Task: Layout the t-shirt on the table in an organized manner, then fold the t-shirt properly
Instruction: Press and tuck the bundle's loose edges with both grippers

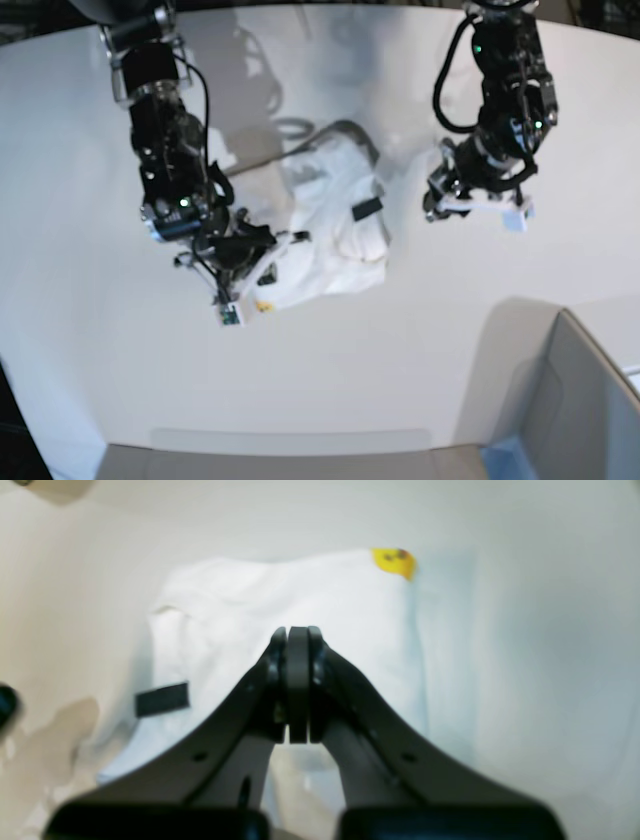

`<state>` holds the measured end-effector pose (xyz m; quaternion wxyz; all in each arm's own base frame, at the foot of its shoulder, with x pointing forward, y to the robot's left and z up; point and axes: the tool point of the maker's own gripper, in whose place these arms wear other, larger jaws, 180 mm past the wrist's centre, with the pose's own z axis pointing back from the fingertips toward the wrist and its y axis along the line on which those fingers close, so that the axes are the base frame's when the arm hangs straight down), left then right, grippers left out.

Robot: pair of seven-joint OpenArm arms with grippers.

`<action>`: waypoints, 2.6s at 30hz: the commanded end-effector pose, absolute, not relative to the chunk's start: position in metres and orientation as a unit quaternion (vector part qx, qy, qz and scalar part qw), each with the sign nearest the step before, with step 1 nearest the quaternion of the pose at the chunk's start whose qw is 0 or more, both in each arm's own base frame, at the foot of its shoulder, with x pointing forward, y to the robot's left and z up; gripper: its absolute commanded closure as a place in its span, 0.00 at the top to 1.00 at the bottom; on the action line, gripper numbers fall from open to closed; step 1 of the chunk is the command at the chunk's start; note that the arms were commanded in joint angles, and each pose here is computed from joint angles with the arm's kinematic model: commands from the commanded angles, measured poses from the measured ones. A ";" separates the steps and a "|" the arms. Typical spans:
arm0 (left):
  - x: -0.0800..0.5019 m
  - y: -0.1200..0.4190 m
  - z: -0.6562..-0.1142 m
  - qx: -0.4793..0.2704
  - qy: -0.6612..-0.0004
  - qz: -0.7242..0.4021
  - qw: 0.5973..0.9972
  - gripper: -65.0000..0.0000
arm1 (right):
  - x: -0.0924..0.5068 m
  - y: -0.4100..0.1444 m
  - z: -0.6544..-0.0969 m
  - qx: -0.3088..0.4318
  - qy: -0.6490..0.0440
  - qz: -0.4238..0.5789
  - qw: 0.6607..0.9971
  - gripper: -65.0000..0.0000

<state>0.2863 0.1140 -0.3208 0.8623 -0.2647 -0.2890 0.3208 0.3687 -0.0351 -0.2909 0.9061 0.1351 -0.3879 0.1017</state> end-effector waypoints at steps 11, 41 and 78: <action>0.278 -0.002 -0.315 -0.327 -0.259 0.171 0.893 0.08 | 0.364 -0.091 -0.345 0.098 -0.328 0.037 0.939 0.00; 0.290 0.013 -0.316 -0.301 -0.276 0.151 0.900 0.07 | 0.384 -0.030 -0.278 0.179 -0.396 0.163 0.886 0.00; 0.222 -0.075 -0.344 -0.325 -0.180 0.001 0.929 0.07 | 0.457 -0.088 -0.340 0.099 -0.344 0.103 0.928 0.00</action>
